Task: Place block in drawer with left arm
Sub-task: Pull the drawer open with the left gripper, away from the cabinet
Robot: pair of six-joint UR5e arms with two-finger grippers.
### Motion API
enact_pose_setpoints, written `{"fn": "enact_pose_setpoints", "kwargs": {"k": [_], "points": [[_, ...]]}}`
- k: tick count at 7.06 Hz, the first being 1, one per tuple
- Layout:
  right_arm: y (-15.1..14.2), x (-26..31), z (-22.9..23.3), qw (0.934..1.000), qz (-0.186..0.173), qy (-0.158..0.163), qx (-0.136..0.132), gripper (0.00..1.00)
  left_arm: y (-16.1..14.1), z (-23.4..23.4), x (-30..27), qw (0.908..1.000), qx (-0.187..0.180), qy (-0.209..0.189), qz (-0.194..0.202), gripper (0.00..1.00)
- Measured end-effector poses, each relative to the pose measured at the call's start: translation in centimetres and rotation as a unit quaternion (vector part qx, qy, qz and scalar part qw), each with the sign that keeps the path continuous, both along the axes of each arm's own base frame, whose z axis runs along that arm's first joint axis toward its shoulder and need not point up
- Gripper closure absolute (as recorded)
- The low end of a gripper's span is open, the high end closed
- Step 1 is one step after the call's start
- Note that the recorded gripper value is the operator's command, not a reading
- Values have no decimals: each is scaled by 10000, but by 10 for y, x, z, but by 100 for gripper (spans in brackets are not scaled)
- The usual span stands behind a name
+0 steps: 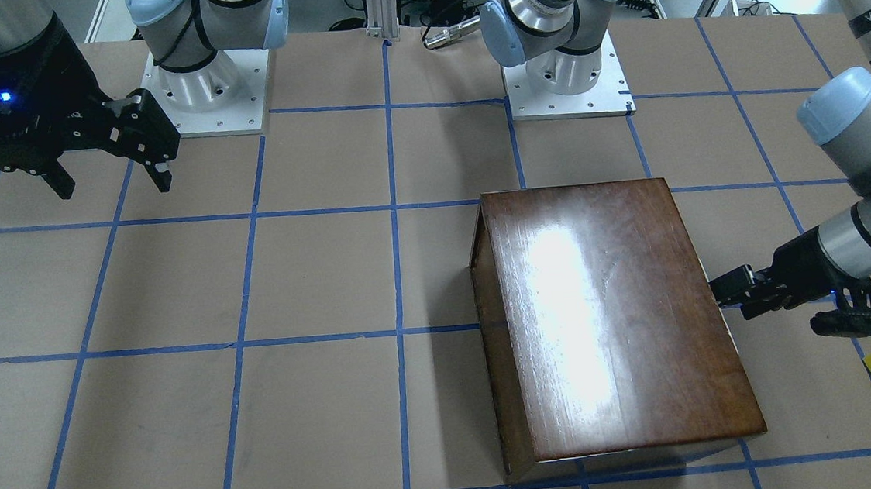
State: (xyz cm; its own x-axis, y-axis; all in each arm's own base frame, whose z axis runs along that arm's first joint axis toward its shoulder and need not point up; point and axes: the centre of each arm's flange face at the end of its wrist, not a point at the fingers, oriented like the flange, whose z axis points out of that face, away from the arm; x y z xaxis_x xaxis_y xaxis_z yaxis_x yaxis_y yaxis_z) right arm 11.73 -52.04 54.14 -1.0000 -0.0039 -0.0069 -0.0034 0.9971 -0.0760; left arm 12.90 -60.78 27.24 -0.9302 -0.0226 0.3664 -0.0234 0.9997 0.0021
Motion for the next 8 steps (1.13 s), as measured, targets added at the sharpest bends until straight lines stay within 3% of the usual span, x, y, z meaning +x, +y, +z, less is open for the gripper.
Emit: {"fn": "enact_pose_setpoints", "kwargs": {"k": [8], "points": [[0, 0, 0, 10000, 3, -2, -3, 0, 6, 11, 43, 9982, 123, -581, 76, 0]]}}
